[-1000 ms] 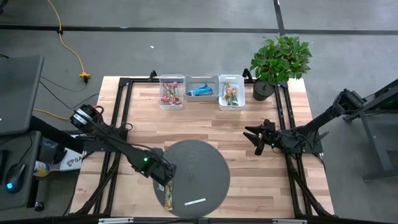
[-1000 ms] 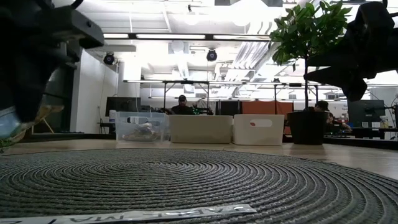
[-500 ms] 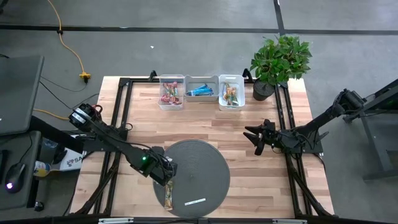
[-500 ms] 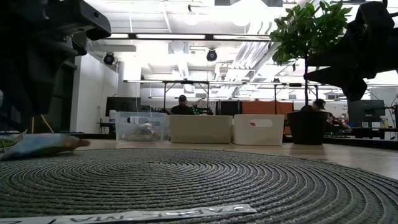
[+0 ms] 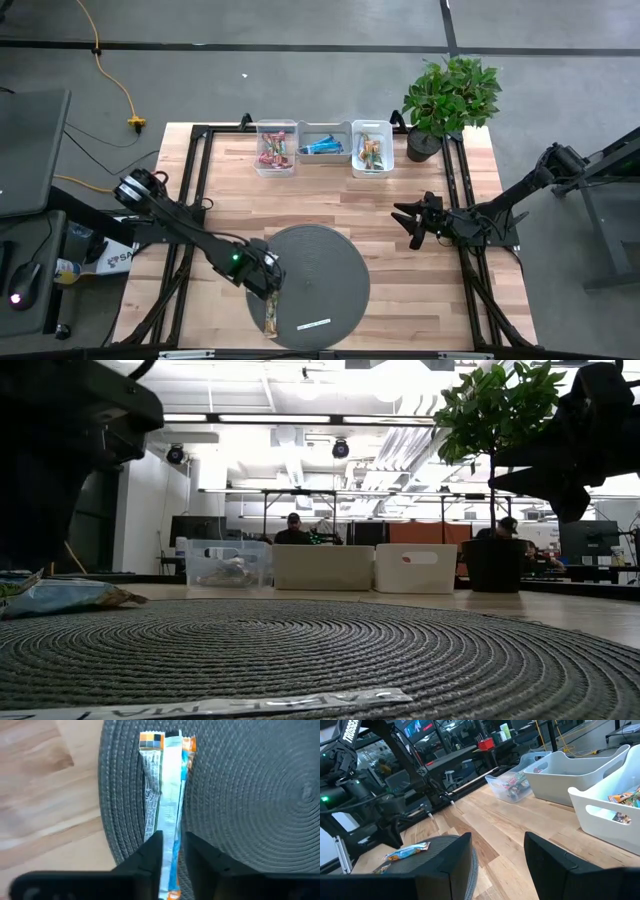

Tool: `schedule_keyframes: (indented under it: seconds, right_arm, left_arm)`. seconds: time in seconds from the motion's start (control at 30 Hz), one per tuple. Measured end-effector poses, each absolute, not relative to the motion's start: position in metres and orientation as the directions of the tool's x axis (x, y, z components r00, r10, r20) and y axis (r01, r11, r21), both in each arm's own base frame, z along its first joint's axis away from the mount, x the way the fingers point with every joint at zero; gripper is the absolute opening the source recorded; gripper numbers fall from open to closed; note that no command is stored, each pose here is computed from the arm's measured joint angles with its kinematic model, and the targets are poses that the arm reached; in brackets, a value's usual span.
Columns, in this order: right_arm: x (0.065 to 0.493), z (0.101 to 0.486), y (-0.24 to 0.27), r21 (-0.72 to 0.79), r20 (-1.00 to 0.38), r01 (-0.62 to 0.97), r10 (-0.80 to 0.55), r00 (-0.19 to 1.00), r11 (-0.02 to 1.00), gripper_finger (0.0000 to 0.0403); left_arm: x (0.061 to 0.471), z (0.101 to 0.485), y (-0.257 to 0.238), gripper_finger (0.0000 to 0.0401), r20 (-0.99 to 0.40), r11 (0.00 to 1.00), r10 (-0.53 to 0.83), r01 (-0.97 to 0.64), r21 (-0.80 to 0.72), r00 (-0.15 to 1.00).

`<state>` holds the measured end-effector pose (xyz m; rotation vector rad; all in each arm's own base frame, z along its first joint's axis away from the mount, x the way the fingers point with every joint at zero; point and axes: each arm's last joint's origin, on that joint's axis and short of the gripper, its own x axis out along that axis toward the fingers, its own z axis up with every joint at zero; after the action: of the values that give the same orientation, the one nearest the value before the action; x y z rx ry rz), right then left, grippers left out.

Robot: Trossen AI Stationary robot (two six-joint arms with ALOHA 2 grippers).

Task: Pick and place Granola Bars by type
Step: Put the left orange granola bar into the white bin

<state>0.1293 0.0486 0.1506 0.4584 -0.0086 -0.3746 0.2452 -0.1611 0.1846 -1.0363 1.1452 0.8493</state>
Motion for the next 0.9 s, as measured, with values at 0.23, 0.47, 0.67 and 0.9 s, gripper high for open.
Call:
schedule_keyframes:
  seconds: [0.23,0.47,0.67,0.9]
  right_arm:
    - [0.129,0.151,0.049,0.433,-0.076,0.351,-0.355,0.932,0.83,0.0165]
    - [0.129,0.151,0.049,0.434,-0.075,0.351,-0.355,0.932,0.83,0.0165]
    - [0.129,0.151,0.049,0.434,-0.075,0.351,-0.355,0.932,0.83,0.0165]
    - [0.129,0.15,0.049,0.437,-0.079,0.35,-0.352,0.932,0.829,0.0165]
  left_arm:
    - [0.249,0.181,-0.159,0.0185,-0.974,0.353,0.03,-0.914,-0.199,0.223]
    - [0.256,0.177,-0.144,0.0257,-0.983,0.363,0.051,-0.92,-0.145,0.175]
    - [0.265,0.164,-0.138,0.0261,-0.993,0.415,0.007,-0.904,-0.106,0.12]
    - [0.272,0.148,-0.141,0.0253,-0.996,0.43,-0.054,-0.899,-0.085,0.068]
